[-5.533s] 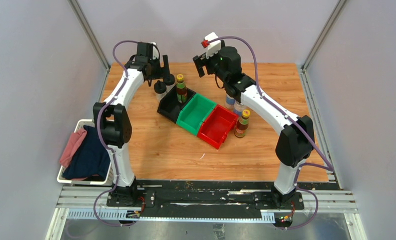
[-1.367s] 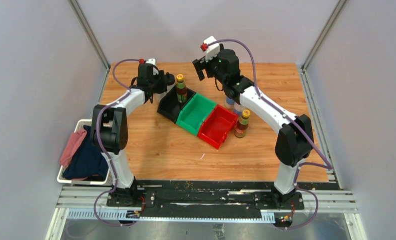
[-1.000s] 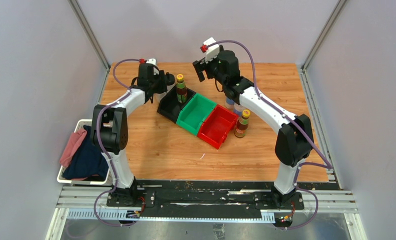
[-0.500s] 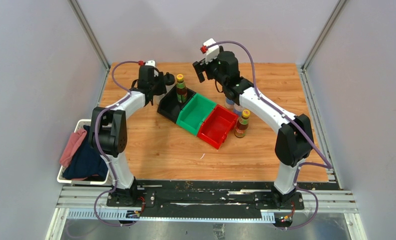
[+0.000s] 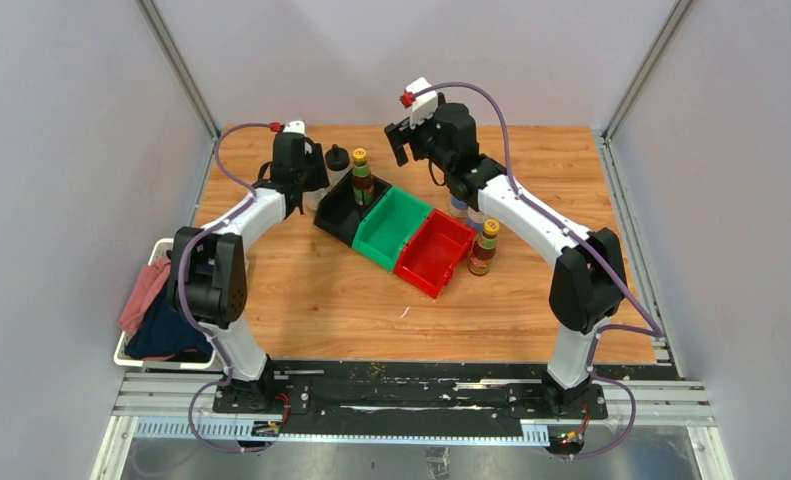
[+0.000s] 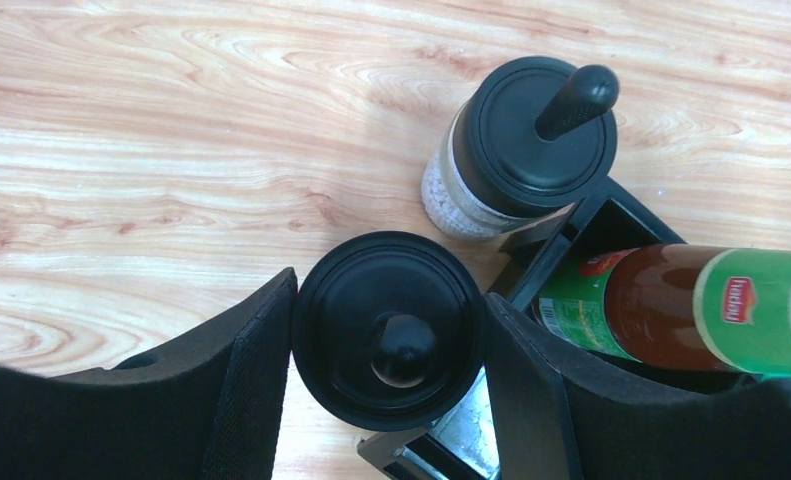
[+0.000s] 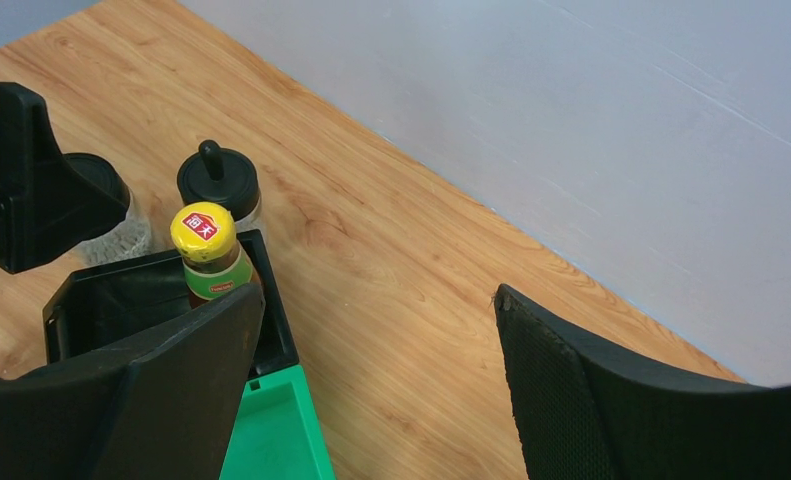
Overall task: Organize the condiment bottles
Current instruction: Pick up the bottle from the center of the board.
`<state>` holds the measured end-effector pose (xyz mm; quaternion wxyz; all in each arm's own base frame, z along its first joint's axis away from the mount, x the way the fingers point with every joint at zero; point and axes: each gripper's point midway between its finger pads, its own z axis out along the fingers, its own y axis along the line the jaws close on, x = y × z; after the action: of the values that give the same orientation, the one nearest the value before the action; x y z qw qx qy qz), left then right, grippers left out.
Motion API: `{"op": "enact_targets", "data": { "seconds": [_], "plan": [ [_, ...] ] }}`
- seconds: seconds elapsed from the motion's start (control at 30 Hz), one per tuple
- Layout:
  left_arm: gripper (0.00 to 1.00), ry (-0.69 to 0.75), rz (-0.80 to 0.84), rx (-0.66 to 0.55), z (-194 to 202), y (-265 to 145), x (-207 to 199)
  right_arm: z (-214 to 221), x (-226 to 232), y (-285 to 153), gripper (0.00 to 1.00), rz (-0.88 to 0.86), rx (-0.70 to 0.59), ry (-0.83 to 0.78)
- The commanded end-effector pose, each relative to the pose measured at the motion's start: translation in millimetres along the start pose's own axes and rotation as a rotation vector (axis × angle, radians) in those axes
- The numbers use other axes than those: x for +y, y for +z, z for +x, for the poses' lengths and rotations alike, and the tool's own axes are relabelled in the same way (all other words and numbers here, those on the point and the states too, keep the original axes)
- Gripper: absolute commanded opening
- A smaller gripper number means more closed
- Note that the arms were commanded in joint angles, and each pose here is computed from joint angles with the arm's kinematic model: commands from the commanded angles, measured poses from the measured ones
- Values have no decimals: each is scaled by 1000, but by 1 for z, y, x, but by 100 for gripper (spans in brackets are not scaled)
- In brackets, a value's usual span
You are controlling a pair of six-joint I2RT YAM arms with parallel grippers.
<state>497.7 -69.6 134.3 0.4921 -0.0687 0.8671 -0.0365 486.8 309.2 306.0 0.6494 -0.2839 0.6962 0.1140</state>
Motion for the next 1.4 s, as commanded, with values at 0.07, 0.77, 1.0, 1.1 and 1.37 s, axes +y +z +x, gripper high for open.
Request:
{"op": "enact_targets", "data": {
  "seconds": [0.07,0.77,1.0,1.1,1.37],
  "plan": [
    [23,-29,-9,-129,-42,-27,-3,-17,5,-9,89,-16,-44,20],
    [22,-30,-47,-179,-57,-49,5,-18,5,-12,89,-16,-48,29],
    [21,-37,-91,-191,-60,-56,13,-17,6,-11,89,-17,-47,30],
    [21,-39,-101,-200,-63,-59,14,-16,6,-11,89,-16,-46,31],
    [21,-27,-144,-172,-57,-66,22,-15,6,-11,89,-15,-44,36]
  ]
}}
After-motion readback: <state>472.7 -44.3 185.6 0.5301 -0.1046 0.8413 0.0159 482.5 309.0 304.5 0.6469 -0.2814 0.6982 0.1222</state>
